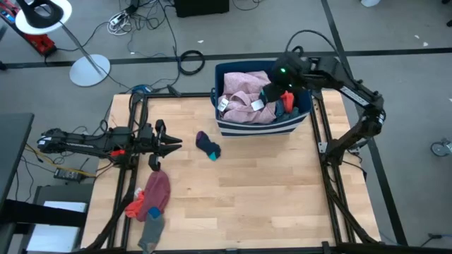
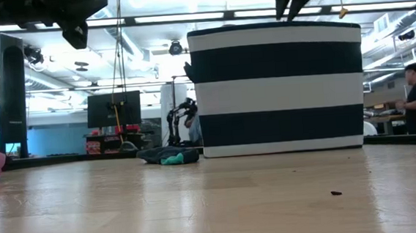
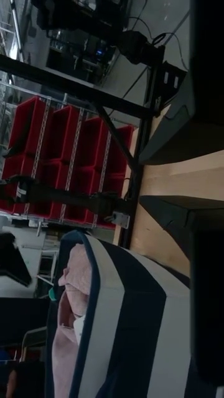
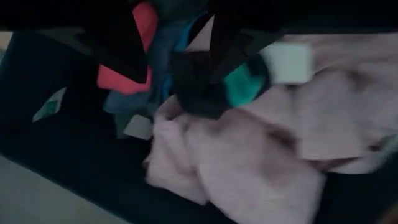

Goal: Sort clothes
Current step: Put the pink underwear into the blue bin

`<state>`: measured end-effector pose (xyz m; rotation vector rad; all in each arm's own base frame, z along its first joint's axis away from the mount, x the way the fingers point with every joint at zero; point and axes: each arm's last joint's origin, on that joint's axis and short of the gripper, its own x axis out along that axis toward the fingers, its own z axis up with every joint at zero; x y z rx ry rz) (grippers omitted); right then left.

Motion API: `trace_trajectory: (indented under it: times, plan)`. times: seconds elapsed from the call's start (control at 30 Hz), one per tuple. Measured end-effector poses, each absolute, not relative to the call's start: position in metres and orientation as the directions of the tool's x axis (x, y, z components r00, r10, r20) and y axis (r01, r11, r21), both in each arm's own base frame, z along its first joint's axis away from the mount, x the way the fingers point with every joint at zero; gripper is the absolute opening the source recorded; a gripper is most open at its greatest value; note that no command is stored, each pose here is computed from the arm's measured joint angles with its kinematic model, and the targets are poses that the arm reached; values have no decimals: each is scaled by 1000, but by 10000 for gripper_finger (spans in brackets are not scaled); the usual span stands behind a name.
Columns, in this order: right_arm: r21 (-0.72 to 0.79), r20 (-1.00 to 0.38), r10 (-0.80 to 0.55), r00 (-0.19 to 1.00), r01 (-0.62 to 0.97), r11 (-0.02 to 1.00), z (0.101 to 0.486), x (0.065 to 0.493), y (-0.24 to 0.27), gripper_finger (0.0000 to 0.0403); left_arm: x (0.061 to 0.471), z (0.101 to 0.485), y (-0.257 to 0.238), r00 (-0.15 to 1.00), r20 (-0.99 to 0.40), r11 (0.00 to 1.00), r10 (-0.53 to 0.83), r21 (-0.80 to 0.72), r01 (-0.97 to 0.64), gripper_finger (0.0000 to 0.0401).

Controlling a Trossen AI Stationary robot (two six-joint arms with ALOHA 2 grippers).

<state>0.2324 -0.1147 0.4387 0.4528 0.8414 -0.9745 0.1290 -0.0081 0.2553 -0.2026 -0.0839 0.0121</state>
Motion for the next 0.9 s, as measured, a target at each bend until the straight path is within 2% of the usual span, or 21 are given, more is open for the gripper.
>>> trace_trajectory:
  times: [0.27,0.4,0.47,0.67,0.9]
  plan:
    - [95,-731,-515,448,814,573,461,215,-63,181,129,253,-8,998,62,980,20,-200,-7,94]
    - [132,-730,-481,485,791,598,463,214,-42,181,129,253,-8,998,58,980,20,-198,-8,94]
    - [129,-737,-475,481,790,599,462,214,-32,181,129,255,-8,1000,23,981,20,-195,-15,94]
    - [99,-770,-466,435,804,587,449,215,0,181,128,281,-8,978,-204,984,36,-162,-70,94]
    - [52,-812,-442,383,800,597,404,223,44,181,137,314,-8,941,-333,965,57,-225,-138,94]
